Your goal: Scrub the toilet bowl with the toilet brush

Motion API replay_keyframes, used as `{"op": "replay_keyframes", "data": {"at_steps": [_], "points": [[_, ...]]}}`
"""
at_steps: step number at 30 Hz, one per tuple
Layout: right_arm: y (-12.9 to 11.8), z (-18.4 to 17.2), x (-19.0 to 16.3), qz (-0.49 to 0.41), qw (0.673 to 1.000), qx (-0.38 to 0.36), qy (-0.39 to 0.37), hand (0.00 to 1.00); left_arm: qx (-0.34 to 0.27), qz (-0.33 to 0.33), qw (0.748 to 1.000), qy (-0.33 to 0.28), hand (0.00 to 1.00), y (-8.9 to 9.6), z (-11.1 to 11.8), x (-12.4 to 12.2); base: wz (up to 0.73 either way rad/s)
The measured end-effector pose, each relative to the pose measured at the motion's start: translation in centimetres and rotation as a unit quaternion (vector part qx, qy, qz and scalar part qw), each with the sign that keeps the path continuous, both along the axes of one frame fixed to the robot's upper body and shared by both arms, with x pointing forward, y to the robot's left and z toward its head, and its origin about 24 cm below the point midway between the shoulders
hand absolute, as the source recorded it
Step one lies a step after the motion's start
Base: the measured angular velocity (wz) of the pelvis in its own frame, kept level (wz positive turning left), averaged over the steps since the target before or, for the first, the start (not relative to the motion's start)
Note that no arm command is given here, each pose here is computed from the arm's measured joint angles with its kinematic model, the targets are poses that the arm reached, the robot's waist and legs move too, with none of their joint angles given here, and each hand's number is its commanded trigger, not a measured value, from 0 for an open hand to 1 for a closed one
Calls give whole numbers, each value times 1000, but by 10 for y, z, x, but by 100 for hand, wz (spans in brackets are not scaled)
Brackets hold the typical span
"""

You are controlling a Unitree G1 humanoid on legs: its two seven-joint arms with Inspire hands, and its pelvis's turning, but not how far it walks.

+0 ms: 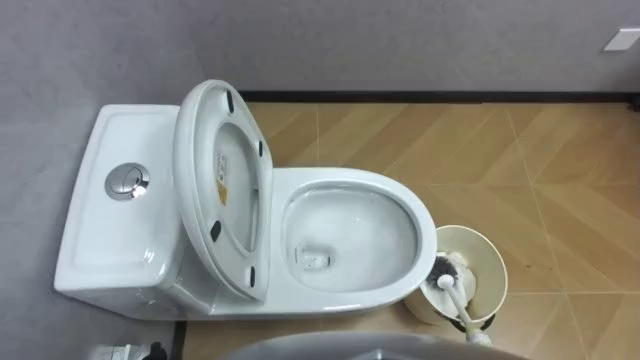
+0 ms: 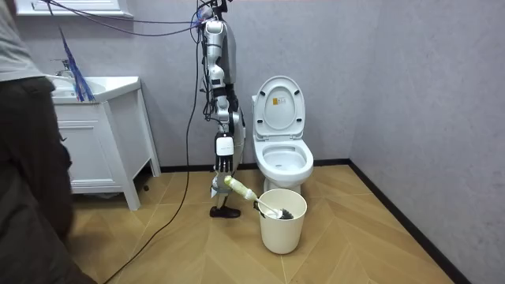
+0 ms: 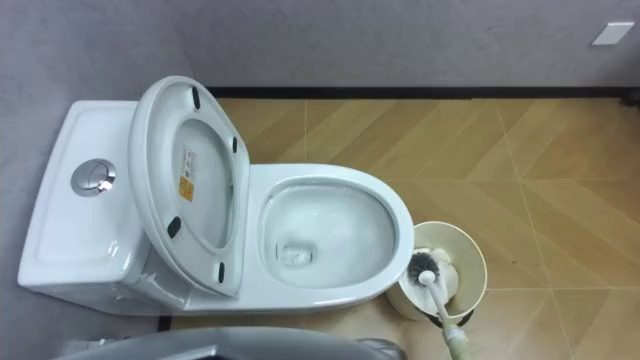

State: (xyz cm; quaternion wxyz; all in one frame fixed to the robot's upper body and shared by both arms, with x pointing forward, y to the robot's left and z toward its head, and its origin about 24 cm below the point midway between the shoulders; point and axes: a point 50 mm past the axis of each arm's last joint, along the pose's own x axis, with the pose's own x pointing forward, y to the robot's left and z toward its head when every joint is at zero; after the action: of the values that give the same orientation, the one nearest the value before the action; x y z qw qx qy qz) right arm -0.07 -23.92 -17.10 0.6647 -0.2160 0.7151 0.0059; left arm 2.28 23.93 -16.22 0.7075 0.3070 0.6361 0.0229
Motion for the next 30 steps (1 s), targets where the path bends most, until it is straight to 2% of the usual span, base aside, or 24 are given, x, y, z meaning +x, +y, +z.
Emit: {"op": "replay_keyframes", "data": {"at_steps": [9,18,30], "points": [[0,0,5,4,1000,-5,-14,0,-2,-2,1000,-7,0,-1,0,2,0],[-4,2,18,10,997,-48,-60,0,-1,1,1000,-11,0,1,0,4,1],[-19,13,52,-56,974,-133,-175,0,5,-2,999,-33,0,8,3,16,0]]}}
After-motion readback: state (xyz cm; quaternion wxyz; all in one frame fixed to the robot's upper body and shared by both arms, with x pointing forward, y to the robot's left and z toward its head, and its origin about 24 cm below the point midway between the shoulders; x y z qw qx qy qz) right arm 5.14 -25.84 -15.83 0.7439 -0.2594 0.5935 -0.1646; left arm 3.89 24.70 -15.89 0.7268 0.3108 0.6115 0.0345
